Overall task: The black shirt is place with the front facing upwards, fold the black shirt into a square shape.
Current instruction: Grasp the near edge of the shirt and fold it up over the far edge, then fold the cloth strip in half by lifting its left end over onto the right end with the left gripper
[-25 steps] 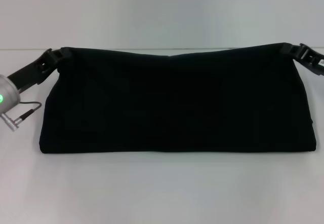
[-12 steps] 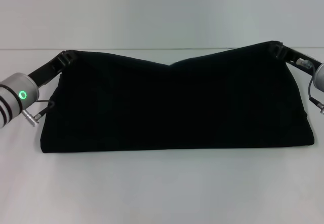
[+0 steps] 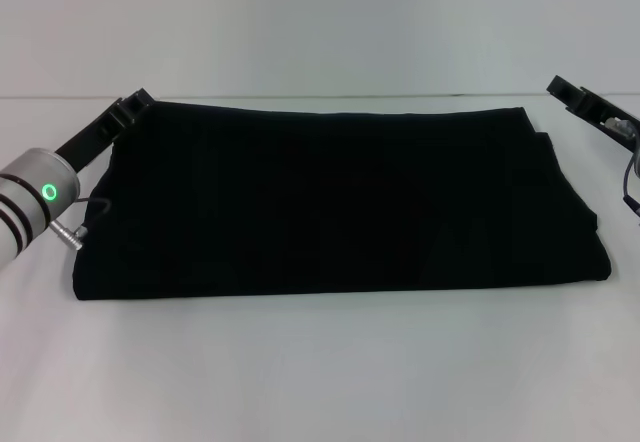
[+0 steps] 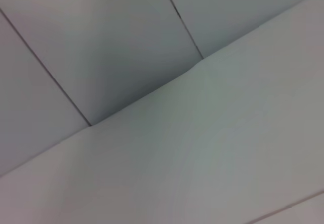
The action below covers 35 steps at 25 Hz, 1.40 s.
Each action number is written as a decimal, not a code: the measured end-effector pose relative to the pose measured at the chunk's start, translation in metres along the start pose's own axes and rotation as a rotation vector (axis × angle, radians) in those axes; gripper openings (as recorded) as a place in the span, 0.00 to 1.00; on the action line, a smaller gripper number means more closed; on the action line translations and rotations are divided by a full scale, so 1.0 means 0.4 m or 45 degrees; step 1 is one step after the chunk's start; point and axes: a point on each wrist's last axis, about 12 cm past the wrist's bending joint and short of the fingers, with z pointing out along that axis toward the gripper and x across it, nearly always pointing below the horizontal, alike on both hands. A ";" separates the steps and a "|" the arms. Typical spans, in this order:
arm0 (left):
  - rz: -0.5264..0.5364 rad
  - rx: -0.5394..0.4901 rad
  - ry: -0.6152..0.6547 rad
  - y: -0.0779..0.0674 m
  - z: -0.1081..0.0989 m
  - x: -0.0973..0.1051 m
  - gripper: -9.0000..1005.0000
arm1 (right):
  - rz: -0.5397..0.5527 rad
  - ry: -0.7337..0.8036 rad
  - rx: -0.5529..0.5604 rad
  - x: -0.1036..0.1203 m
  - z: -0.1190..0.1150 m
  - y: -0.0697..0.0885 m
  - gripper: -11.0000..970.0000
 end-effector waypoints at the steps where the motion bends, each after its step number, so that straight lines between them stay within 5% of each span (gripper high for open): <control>1: 0.000 0.000 0.001 0.000 0.000 0.000 0.24 | 0.002 0.000 0.000 0.001 -0.002 -0.002 0.41; 11: 0.024 -0.093 0.017 0.022 -0.001 0.004 0.55 | -0.007 -0.012 -0.157 0.038 -0.047 -0.012 0.66; 17: 0.017 -0.185 0.000 0.049 -0.009 -0.003 0.58 | -0.017 -0.013 -0.237 0.074 -0.094 -0.033 0.67; 20: -0.017 -0.113 -0.010 0.051 -0.025 -0.010 0.58 | -0.059 -0.003 -0.293 0.084 -0.106 -0.029 0.67; 23: -0.065 0.175 0.053 0.035 -0.073 -0.031 0.58 | -0.228 0.058 -0.501 0.115 -0.142 -0.004 0.67; 30: -0.250 0.336 0.206 0.083 -0.191 -0.032 0.70 | -0.610 0.136 -0.829 0.172 -0.199 0.037 0.68; 35: -0.419 0.342 0.347 0.135 -0.296 -0.015 0.79 | -0.803 0.166 -0.950 0.205 -0.219 0.048 0.77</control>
